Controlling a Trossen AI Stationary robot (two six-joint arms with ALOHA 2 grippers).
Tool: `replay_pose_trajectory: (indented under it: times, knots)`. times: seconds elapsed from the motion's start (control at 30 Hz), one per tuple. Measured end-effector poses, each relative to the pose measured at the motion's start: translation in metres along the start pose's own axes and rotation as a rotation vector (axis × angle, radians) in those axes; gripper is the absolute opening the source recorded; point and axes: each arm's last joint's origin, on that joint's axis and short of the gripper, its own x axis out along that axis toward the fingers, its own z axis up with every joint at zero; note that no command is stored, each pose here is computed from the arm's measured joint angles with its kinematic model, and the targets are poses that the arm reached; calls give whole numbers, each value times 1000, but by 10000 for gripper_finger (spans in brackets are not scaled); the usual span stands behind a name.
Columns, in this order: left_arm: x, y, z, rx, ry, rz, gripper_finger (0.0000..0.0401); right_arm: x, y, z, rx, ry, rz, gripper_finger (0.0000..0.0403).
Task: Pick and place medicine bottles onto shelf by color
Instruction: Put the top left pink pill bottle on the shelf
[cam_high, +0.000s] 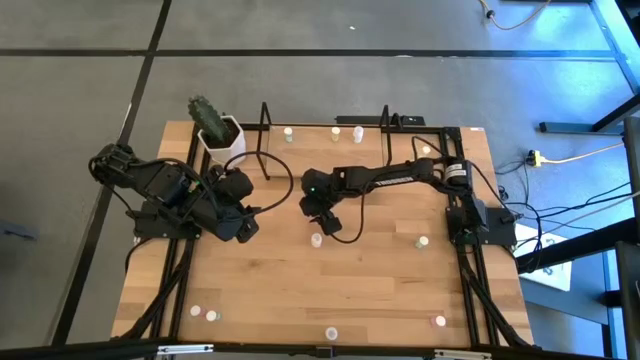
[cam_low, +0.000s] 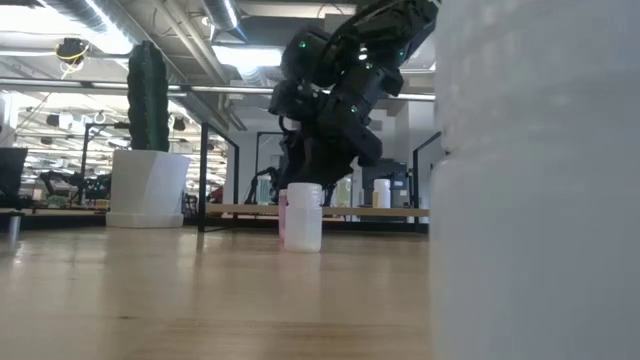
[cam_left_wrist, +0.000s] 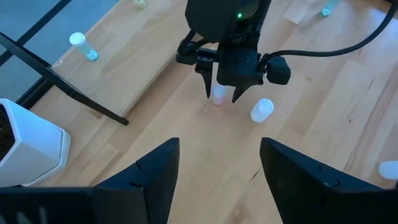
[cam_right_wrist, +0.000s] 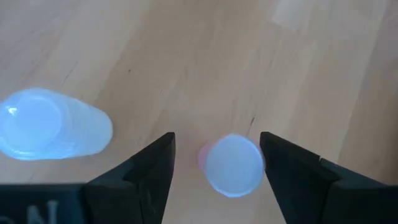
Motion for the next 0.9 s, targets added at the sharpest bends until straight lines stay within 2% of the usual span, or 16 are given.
replay_pose_trajectory:
  times: [0.5,0.9]
  knots:
    - [0,0,0,0,0,0,218,3,-1,1,-4,-19,-10,235]
    - [0,0,0,2,1,0,218,3,-1,1,22,-19,-11,162]
